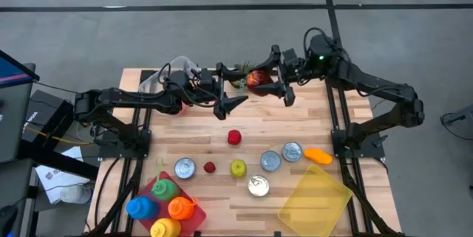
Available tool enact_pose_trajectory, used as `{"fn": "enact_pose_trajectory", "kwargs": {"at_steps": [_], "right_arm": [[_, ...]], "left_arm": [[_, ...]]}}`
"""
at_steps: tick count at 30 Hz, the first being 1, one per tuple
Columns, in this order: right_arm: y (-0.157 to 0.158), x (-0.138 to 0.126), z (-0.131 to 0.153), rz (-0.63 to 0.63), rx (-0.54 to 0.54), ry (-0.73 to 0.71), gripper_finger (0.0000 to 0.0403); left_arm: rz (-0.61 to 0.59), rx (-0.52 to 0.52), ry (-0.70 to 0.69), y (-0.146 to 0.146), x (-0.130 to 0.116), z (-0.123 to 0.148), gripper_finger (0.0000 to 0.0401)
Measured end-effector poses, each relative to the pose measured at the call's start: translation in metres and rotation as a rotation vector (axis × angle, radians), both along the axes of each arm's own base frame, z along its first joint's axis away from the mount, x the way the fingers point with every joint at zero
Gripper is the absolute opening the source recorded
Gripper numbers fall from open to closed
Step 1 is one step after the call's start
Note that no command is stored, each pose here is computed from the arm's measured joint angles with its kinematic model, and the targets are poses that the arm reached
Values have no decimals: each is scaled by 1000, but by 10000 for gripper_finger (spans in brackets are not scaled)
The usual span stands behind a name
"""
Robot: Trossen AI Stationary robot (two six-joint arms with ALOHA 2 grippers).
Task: Pick & Place Food Item
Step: Put the red apple into the transparent bin
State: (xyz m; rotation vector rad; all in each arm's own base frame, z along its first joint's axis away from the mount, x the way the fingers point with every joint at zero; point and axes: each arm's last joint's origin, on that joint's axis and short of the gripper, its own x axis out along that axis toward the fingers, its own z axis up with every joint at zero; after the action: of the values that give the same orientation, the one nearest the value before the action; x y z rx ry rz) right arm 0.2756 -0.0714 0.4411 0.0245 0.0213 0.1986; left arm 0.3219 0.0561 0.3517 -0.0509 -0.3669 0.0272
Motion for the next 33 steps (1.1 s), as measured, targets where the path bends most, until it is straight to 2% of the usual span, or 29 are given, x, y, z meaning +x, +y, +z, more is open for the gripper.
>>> {"fn": "enact_pose_trajectory", "kwargs": {"at_steps": [10, 19, 33], "right_arm": [[0, 22, -10, 40, 30, -7, 261], [1, 21, -7, 47, 54, -27, 261], [2, 20, -5, 50, 72, -32, 261]], "left_arm": [[-19, 4, 53, 0, 10, 6, 374], [-25, -6, 74, -1, 10, 5, 369], [-29, -5, 76, -2, 10, 5, 266]]}}
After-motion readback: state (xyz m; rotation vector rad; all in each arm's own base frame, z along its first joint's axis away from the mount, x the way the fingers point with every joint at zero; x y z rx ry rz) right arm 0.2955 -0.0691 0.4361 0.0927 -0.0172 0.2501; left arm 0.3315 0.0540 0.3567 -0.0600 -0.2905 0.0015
